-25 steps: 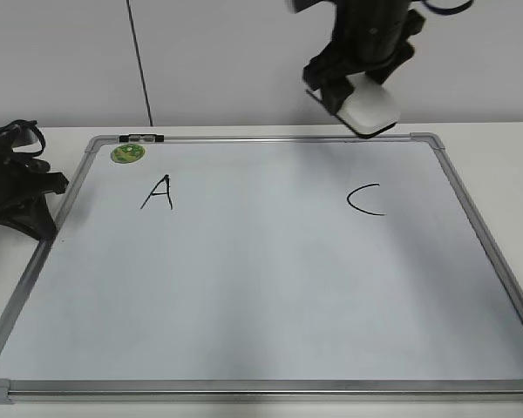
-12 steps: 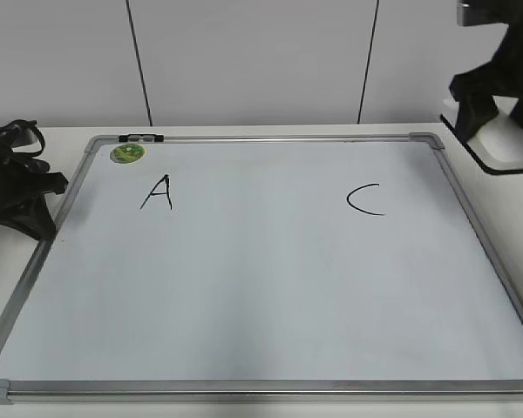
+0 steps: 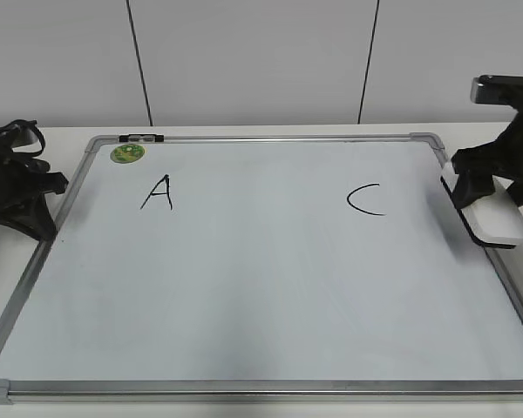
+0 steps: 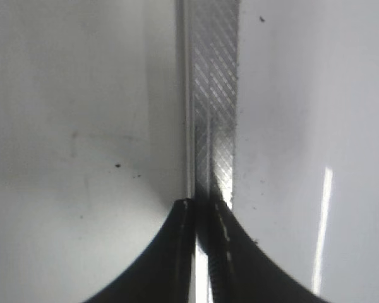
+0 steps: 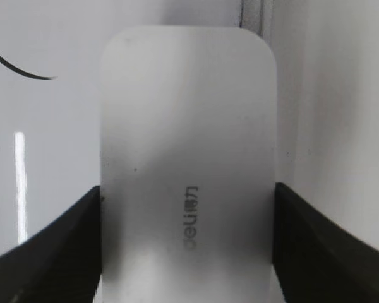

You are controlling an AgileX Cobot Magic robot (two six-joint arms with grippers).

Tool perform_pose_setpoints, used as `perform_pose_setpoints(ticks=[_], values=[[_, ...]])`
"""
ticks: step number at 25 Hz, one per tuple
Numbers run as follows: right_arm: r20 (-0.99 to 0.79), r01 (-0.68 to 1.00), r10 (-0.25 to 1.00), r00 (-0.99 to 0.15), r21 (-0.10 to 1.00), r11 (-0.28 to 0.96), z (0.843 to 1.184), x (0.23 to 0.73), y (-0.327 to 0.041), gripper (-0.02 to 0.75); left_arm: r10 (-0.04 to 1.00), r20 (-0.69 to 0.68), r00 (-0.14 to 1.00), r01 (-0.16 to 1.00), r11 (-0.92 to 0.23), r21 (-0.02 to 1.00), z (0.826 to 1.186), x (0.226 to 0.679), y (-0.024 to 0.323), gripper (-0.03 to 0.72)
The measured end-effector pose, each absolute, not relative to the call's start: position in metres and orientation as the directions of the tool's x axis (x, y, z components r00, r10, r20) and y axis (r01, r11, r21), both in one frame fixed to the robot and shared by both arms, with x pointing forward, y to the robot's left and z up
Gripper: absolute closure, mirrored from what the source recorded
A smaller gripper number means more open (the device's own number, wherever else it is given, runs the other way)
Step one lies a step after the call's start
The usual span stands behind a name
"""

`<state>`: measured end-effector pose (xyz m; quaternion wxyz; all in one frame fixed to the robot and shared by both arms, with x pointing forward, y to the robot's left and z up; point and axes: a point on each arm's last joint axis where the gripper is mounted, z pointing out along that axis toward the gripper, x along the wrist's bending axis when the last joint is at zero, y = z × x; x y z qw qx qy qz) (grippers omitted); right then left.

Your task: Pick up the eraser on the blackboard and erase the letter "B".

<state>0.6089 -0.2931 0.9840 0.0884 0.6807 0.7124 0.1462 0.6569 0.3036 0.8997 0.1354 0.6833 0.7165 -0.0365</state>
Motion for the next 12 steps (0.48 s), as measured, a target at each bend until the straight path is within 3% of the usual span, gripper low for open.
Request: perform_pose_setpoints(ticks=[12], values=[[0.066, 0.937, 0.997, -0.044, 0.35, 0.018, 0.947, 0.627, -0.294, 0.192, 0.969, -0.244, -0.029, 0.989, 0.064, 0.133, 0.9, 0.657, 0.304, 0.645]])
